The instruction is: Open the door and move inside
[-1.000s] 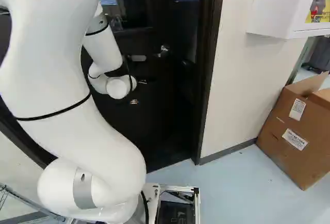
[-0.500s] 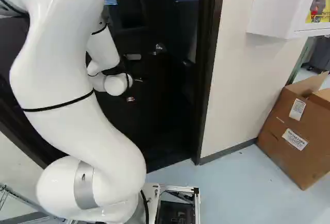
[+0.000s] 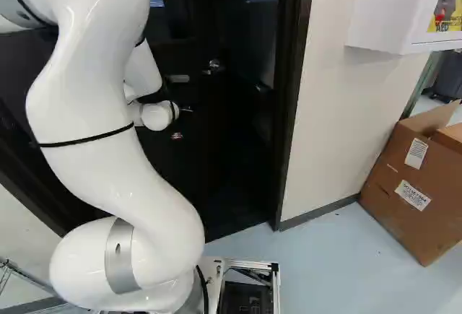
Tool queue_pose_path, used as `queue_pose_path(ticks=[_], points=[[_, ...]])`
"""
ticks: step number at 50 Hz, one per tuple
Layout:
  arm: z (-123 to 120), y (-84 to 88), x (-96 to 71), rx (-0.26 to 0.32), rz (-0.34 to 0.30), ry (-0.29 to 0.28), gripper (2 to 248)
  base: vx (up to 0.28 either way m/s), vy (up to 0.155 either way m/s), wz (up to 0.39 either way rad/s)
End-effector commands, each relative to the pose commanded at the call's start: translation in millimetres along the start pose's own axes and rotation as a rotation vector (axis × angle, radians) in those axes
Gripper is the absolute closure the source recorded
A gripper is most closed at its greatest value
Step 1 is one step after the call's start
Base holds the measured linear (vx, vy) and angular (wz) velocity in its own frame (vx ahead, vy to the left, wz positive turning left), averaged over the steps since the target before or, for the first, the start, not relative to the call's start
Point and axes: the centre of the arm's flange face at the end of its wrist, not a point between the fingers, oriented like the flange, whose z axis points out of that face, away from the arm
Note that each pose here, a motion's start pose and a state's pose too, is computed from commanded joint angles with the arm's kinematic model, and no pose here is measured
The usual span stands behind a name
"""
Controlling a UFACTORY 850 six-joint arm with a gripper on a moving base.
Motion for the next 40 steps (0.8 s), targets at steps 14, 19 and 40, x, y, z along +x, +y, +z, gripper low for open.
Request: queue_pose_path(ticks=[14,19,40], points=[[15,-19.8,1.7,0.033,-0.009,0.006,3,0.000,0.000,0.000],[21,-26.9,2.3,0.045,-0.011,0.008,3,0.000,0.000,0.000],[46,-57.1,4.6,0.090,-0.022,0.020,3,0.000,0.000,0.000]])
